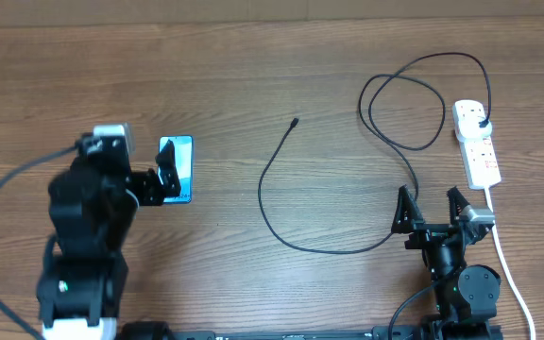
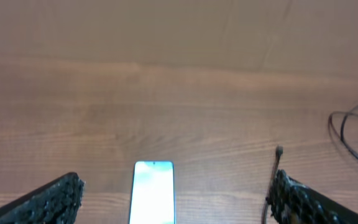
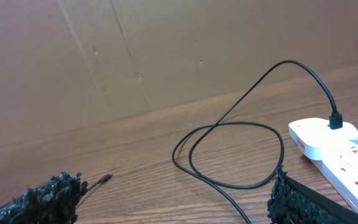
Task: Plug charger to phone and switch on socket
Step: 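Raise the left arm and swing the gripper over the phone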
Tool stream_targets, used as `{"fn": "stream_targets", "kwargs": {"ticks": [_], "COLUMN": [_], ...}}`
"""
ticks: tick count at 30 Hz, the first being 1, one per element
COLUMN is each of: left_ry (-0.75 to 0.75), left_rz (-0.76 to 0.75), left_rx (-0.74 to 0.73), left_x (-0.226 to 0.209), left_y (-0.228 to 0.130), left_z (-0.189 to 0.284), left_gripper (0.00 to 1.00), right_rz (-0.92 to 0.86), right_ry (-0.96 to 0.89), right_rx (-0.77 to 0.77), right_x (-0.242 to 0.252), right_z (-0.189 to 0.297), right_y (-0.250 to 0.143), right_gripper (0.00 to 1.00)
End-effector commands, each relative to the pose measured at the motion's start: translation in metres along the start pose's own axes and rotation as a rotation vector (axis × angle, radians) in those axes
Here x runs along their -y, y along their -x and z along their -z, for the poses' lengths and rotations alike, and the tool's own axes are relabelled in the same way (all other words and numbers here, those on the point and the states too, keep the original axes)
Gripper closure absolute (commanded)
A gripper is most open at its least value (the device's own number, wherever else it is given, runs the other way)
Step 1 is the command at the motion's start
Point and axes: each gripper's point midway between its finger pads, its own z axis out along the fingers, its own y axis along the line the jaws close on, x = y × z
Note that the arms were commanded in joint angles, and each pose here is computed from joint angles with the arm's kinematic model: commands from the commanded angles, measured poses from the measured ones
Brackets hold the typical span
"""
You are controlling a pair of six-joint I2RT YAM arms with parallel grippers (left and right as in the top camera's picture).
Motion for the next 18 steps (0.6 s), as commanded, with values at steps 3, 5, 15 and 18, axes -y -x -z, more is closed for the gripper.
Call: {"fn": "stream_targets", "kwargs": {"ticks": [3,5,15,18], "left_ry": [0.001,0.004,-0.127,-0.143], "left_rz": [-0.003,-0.019,0.067,0.08], "left_rx": [-0.134,-0.203,-0.51,-0.559], "left_x": [0.001,0.001,0.021,0.023], "left_y": [0.012,0.009,-0.043,-0.054], "left_z": [-0.01,-0.017,-0.044,-0.054], "left_gripper": [0.0,0.0,0.0,0.01], "right_rz": [0.003,0.003,0.003,0.003], "right_ry": [-0.01,-0.01,-0.01,-0.01], "right_rx": [0.008,0.008,0.008,0.008], "right_x": [0.003,0.003,0.003,0.003], "right_z": [0.0,0.0,0.0,0.0], "right_y": [-0.001,-0.001,-0.001,-0.001], "right_gripper": [0.0,0.0,0.0,0.0]}}
